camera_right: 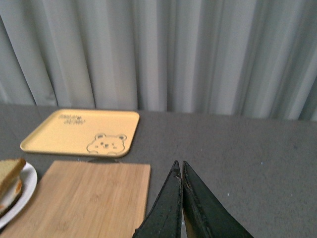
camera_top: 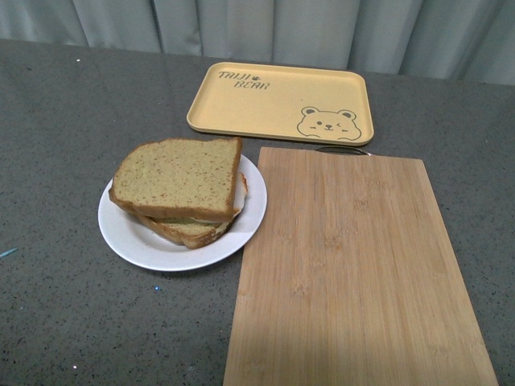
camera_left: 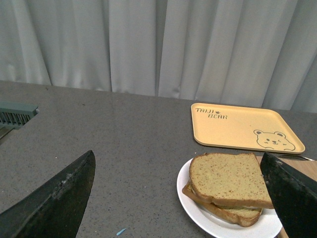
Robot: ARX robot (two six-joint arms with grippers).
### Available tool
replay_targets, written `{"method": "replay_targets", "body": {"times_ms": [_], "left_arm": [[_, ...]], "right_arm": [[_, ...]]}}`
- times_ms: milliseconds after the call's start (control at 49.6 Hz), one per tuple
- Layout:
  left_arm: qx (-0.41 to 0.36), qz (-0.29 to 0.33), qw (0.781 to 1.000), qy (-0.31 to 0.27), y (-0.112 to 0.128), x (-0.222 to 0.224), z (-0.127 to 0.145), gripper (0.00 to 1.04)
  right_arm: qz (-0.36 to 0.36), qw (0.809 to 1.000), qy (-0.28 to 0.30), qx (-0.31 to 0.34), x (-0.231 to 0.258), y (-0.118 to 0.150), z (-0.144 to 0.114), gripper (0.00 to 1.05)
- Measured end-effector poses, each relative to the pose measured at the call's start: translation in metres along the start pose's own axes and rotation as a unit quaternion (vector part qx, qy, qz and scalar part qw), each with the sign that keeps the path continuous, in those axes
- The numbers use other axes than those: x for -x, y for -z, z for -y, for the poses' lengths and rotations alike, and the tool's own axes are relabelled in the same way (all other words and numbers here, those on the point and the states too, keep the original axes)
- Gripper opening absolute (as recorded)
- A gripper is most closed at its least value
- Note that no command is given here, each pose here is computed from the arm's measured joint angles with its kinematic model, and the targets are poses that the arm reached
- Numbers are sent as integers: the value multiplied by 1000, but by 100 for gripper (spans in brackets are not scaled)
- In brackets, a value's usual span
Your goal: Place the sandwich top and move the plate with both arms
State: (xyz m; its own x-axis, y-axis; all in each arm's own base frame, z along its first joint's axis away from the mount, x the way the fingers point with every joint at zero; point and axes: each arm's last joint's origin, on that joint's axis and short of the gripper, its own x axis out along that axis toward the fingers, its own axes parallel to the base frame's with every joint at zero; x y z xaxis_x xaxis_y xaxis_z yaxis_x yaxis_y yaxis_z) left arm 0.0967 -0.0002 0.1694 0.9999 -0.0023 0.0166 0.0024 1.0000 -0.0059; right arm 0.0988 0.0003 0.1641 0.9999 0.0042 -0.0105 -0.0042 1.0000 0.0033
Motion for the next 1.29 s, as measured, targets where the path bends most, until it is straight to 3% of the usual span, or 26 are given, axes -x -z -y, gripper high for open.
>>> {"method": "replay_targets", "body": {"times_ms": [161, 222, 544, 705, 867, 968, 1028, 1149, 1290], "left_arm": [[0, 0, 1000, 0, 0, 0, 0, 98], [0, 0, 1000, 0, 0, 0, 0, 98], [0, 0, 1000, 0, 0, 0, 0, 98], [0, 0, 1000, 0, 0, 0, 0, 98], [1, -3, 1000, 0, 0, 0, 0, 98], [42, -119, 992, -3, 3, -5, 4, 98], [68, -156, 985, 4, 5, -13, 9, 98], [130, -190, 973, 27, 6, -35, 16, 98], [231, -249, 940, 33, 20, -82, 20, 98]], "right_arm": [[6, 1000, 0, 1, 1, -1, 0, 2], [6, 1000, 0, 1, 1, -1, 0, 10], [6, 1000, 0, 1, 1, -1, 0, 59], [6, 1000, 0, 1, 1, -1, 0, 96], [6, 1000, 0, 1, 1, -1, 0, 95], [6, 1000, 0, 1, 1, -1, 0, 95], [6, 1000, 0, 1, 1, -1, 0, 95], [6, 1000, 0, 1, 1, -1, 0, 95], [6, 1000, 0, 1, 1, -1, 0, 95]]}}
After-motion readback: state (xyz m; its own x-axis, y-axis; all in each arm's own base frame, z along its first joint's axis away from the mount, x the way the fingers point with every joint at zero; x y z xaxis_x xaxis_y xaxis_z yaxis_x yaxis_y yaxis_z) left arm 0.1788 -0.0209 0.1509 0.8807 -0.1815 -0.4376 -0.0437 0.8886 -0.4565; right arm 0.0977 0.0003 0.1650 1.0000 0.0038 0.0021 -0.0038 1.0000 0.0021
